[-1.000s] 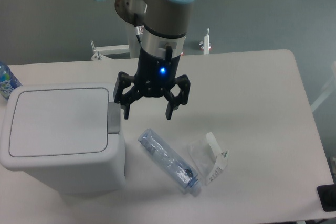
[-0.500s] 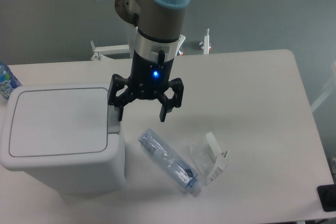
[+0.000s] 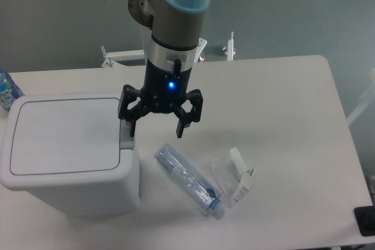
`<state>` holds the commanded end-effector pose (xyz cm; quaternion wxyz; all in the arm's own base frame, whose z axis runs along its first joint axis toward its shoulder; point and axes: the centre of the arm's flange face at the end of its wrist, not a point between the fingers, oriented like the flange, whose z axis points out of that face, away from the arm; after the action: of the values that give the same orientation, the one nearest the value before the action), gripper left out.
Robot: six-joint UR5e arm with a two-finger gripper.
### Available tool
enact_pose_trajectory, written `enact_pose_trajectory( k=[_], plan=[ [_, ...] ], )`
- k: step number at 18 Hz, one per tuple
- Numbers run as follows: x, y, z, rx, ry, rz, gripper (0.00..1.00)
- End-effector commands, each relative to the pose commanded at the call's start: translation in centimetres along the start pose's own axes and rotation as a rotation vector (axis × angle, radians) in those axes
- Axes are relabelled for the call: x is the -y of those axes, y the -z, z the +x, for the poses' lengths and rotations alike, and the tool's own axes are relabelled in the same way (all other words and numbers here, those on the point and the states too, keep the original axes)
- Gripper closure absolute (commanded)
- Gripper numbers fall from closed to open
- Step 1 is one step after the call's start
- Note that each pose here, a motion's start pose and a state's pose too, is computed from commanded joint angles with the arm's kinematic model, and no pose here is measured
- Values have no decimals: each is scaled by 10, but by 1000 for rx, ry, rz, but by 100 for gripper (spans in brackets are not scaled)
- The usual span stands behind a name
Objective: Open the trash can
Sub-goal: 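Press the gripper against the grey tab to pop the lid open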
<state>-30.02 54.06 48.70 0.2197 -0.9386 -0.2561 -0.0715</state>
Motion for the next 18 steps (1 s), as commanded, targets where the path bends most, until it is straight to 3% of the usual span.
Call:
enact_pose_trajectory(
  k=[18],
  plan=[
    [-3,-6,-2,1,2,-9,0]
  ],
)
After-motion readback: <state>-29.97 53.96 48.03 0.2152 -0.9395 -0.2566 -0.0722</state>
